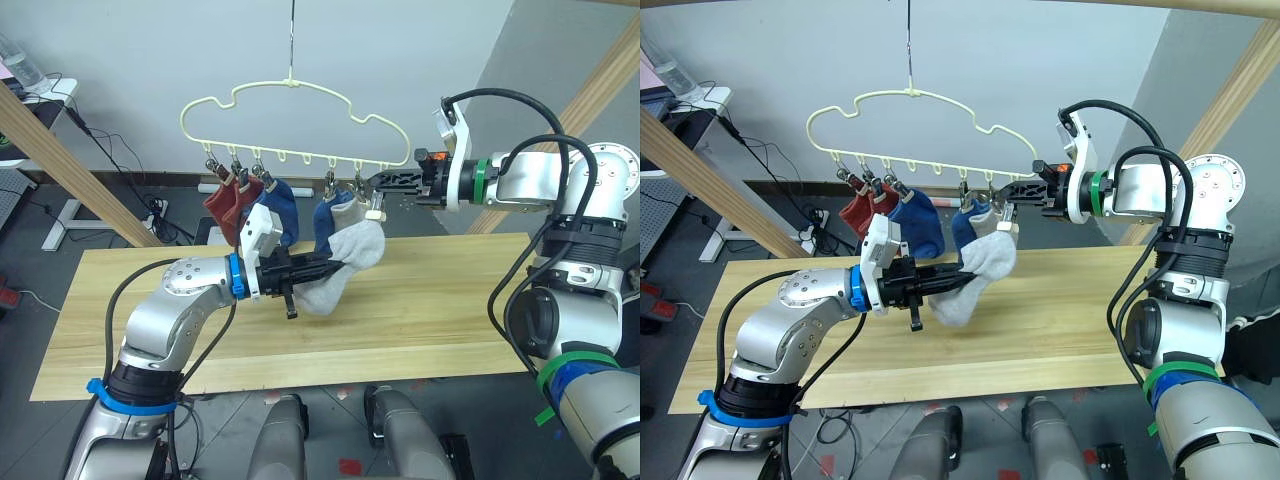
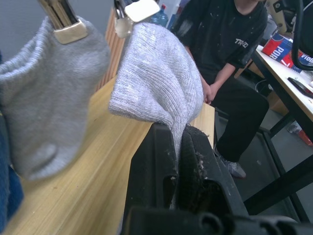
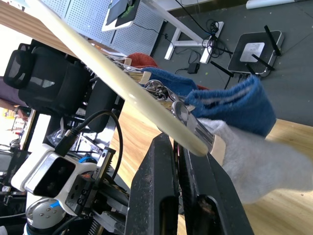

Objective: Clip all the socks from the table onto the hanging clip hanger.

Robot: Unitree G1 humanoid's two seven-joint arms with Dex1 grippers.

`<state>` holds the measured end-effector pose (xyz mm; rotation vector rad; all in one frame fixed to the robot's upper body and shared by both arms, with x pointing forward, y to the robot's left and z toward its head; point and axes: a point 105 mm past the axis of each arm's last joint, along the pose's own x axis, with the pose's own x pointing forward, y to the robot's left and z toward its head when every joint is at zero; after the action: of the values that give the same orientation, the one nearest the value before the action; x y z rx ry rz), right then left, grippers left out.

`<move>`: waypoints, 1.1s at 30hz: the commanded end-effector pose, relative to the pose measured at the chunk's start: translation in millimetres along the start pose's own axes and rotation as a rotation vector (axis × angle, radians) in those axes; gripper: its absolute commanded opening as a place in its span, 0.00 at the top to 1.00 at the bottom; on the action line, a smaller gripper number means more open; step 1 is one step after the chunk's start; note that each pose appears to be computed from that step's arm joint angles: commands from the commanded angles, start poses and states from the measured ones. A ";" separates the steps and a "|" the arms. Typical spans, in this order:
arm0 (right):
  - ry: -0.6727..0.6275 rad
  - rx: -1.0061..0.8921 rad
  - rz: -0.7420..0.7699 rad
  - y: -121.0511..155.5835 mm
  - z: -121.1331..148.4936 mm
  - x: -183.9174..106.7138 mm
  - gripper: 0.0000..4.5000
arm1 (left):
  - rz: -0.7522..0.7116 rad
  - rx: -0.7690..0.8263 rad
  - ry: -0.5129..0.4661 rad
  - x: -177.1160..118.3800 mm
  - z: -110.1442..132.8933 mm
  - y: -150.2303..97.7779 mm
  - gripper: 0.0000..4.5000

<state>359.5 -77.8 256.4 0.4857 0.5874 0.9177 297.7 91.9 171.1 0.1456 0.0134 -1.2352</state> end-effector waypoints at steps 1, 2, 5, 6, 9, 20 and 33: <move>-0.023 -0.016 0.051 11.0 5.3 -5.9 1.00 | -0.005 0.045 -0.028 2.1 10.1 0.1 1.00; -0.023 -0.015 0.049 10.9 5.2 -6.0 1.00 | -0.004 0.046 -0.030 2.4 10.5 0.5 1.00; -0.022 -0.012 0.052 11.4 4.6 -5.9 1.00 | -0.003 0.052 -0.038 4.0 12.0 1.5 1.00; -0.021 -0.011 0.053 11.6 4.3 -5.9 1.00 | -0.003 0.054 -0.041 4.7 12.8 1.8 1.00; -0.019 -0.009 0.053 11.8 3.4 -5.2 1.00 | 0.012 0.071 -0.066 7.2 18.8 5.4 1.00; -0.015 -0.010 0.064 13.7 1.7 -5.4 0.94 | 0.019 0.076 -0.076 9.3 20.8 7.9 1.00; -0.032 -0.040 0.041 11.0 0.9 -10.4 0.01 | 0.027 0.088 -0.074 11.1 22.7 8.5 1.00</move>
<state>354.1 -75.1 256.7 0.5051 0.5932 0.9435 310.9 84.9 182.5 0.1458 -0.0507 -1.2102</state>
